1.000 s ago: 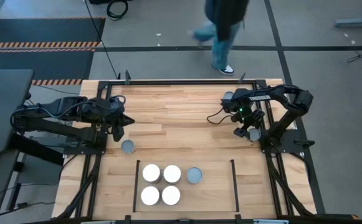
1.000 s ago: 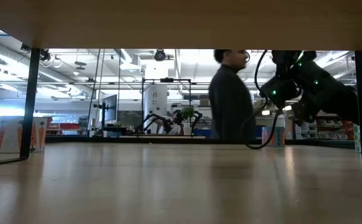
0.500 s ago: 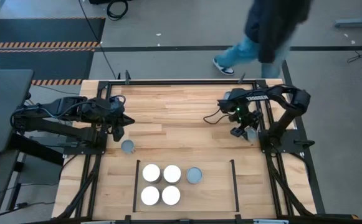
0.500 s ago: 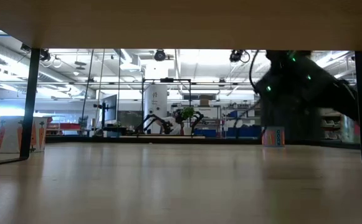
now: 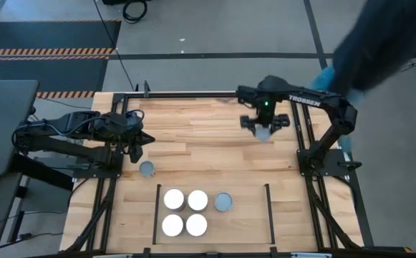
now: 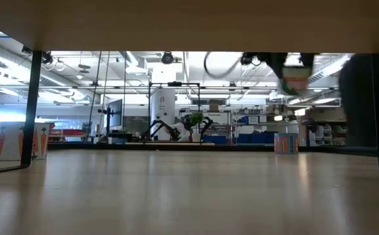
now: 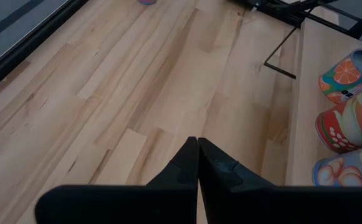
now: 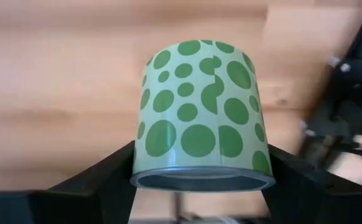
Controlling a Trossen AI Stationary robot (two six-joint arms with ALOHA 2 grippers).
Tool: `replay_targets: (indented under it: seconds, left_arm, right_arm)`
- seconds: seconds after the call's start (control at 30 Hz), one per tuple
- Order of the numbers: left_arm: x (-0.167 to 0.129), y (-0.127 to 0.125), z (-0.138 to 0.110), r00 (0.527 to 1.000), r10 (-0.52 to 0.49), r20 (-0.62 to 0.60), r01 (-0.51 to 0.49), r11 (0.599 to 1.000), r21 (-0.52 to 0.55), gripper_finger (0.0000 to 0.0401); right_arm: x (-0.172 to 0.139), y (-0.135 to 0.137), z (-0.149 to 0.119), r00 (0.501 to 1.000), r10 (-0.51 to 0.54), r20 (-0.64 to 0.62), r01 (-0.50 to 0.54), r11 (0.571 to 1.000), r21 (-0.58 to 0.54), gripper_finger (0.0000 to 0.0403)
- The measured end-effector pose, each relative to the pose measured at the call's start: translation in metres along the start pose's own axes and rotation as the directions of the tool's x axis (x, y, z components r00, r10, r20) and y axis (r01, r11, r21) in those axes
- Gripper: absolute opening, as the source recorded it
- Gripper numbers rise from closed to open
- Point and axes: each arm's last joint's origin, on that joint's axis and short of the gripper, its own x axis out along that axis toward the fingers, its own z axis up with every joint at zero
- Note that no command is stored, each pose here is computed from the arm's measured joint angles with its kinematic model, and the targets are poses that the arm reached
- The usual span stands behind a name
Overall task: Pick and place cans onto a shelf
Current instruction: Put the canned peas on the shelf
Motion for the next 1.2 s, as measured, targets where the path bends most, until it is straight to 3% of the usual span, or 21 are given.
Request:
replay_targets:
  seconds: [0.2, 0.47, 0.77, 1.03, 1.2]
  left_arm:
    - [0.0, 0.0, 0.0, 1.0, 0.0, 0.001, 0.0, 1.0, 0.0, 0.0009]
    - [0.0, 0.0, 0.0, 1.0, -0.001, 0.003, 0.001, 1.0, 0.0, 0.0009]
    - [0.0, 0.0, 0.0, 1.0, -0.001, 0.003, 0.001, 1.0, 0.0, 0.0009]
    - [0.0, 0.0, 0.0, 1.0, -0.001, 0.003, 0.001, 1.0, 0.0, 0.0009]
    - [0.0, 0.0, 0.0, 1.0, -0.001, 0.003, 0.001, 1.0, 0.0, 0.0009]
  right_arm:
    - [-0.05, 0.007, -0.016, 0.951, 0.104, 0.291, -0.167, 0.966, 0.198, 0.0288]
    - [-0.081, 0.014, -0.05, 0.809, 0.178, 0.56, -0.379, 0.886, 0.266, 0.0288]
    - [-0.074, 0.021, -0.078, 0.817, 0.218, 0.534, -0.381, 0.899, 0.217, 0.0287]
    - [-0.062, 0.028, -0.118, 0.871, 0.293, 0.394, -0.354, 0.93, 0.093, 0.0287]
    - [-0.055, 0.031, -0.147, 0.919, 0.336, 0.205, -0.355, 0.933, 0.06, 0.0287]
